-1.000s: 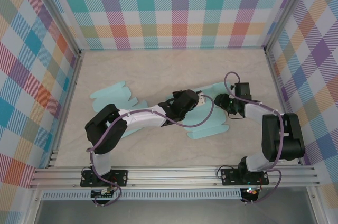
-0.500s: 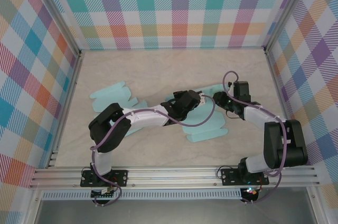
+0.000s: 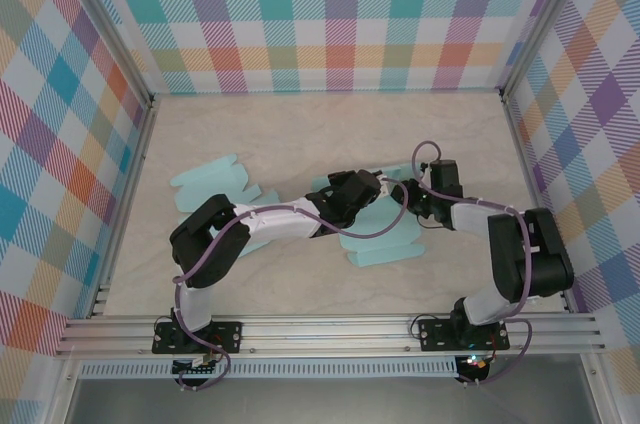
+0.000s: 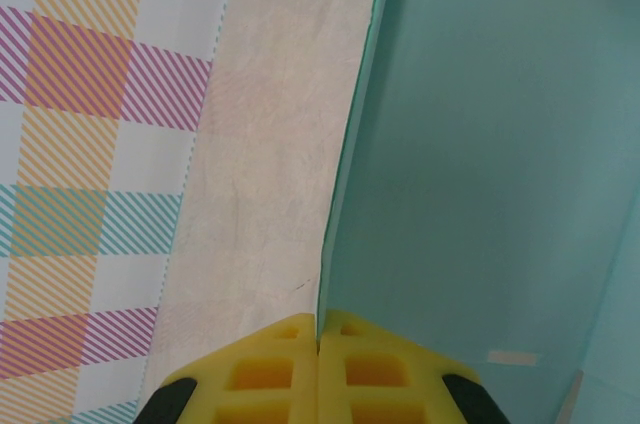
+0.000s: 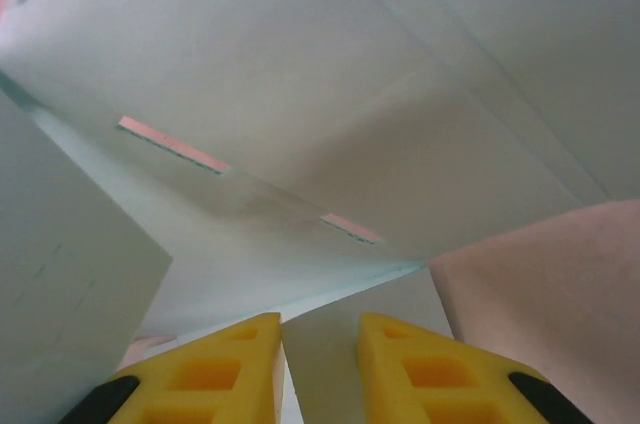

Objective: Fold the paper box

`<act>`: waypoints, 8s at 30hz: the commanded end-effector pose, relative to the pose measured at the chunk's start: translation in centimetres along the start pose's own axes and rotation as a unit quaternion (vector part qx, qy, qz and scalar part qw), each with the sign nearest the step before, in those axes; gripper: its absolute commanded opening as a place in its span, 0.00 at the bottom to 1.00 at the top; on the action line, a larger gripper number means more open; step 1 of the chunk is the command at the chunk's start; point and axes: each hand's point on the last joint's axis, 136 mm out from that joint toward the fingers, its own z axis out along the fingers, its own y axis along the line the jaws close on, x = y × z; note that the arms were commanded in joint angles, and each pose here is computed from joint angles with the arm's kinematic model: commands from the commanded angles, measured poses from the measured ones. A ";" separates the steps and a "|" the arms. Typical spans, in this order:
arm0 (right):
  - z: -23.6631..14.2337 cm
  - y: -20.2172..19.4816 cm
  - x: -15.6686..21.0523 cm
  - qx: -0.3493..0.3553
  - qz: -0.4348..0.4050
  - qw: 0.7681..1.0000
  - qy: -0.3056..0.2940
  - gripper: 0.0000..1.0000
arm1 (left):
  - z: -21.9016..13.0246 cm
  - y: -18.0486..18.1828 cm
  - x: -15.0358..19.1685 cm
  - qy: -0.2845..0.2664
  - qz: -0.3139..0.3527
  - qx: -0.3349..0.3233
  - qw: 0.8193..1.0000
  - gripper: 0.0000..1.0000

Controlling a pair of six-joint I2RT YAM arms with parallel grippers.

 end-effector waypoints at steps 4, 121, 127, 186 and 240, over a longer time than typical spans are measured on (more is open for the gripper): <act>1.2 0.7 0.5 -0.017 0.020 0.999 0.019 0.26 | 0.1 1.0 -0.1 -0.004 -0.023 -0.020 1.000 0.00; -2.3 -1.0 -4.9 -0.033 0.003 0.999 0.040 0.37 | 3.6 -0.1 1.0 -0.057 0.185 -0.196 0.961 0.00; -2.3 0.0 -3.8 -0.033 -0.043 0.998 0.043 0.39 | 3.7 -0.3 1.1 -0.056 0.186 -0.195 0.961 0.00; 1.7 0.5 -7.2 0.126 -0.218 0.962 -0.111 0.35 | 3.4 -2.0 0.2 -0.081 0.208 -0.179 0.958 0.00; -7.6 4.4 -4.1 0.136 -0.268 0.944 -0.133 0.00 | -10.2 14.3 12.9 -0.101 -0.727 -0.018 0.679 1.00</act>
